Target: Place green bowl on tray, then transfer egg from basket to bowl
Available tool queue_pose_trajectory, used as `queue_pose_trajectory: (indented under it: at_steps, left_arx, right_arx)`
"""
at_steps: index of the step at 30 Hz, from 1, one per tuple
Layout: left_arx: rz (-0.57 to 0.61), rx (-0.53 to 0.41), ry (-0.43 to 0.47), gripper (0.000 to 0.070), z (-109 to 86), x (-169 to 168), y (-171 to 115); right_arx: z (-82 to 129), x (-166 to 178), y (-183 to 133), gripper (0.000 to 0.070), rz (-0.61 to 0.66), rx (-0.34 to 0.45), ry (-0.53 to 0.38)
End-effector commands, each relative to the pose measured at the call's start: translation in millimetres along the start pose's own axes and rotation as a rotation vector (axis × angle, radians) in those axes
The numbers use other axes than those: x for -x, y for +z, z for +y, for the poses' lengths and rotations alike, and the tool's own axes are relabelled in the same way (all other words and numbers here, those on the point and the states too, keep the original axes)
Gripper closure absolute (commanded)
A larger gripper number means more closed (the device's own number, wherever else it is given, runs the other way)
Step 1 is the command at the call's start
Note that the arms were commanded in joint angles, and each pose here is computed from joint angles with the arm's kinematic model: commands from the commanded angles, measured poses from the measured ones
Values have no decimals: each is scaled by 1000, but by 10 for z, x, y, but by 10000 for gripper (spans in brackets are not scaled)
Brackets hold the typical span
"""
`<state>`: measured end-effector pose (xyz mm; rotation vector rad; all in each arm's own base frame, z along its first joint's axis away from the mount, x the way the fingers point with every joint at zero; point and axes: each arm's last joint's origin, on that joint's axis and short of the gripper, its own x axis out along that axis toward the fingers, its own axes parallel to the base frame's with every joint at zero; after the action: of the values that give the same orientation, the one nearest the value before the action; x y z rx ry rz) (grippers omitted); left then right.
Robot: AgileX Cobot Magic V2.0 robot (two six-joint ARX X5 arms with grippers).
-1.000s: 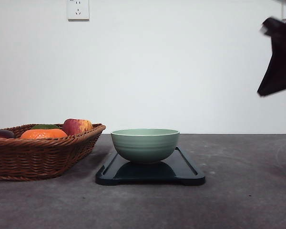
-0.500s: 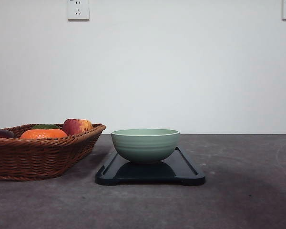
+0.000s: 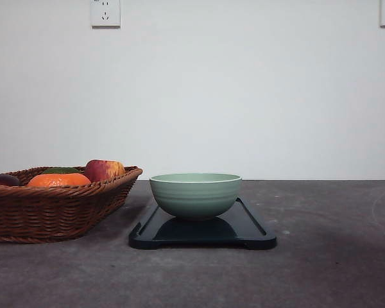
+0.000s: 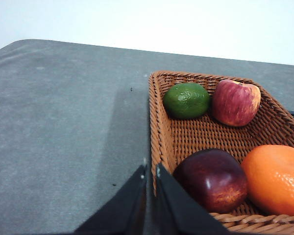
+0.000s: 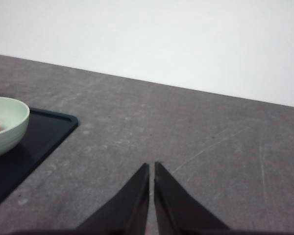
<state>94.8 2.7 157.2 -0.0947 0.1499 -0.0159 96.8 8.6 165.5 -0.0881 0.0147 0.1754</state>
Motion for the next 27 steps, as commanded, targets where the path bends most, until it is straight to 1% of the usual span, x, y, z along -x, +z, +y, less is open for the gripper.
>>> queue_pose_trajectory:
  at_steps: [1, 4, 27]
  left_arx:
    - [19, -12, 6, 679, 9, -17, -62]
    - [19, -12, 6, 679, 9, -17, -62]
    - [19, -12, 6, 679, 9, -17, -62]
  right_arx:
    - [-2, 2, -6, 691, -7, -1, -10]
    - [-7, 1, -7, 691, -5, 1, -22]
    - [-7, 1, -6, 691, -5, 5, -22]
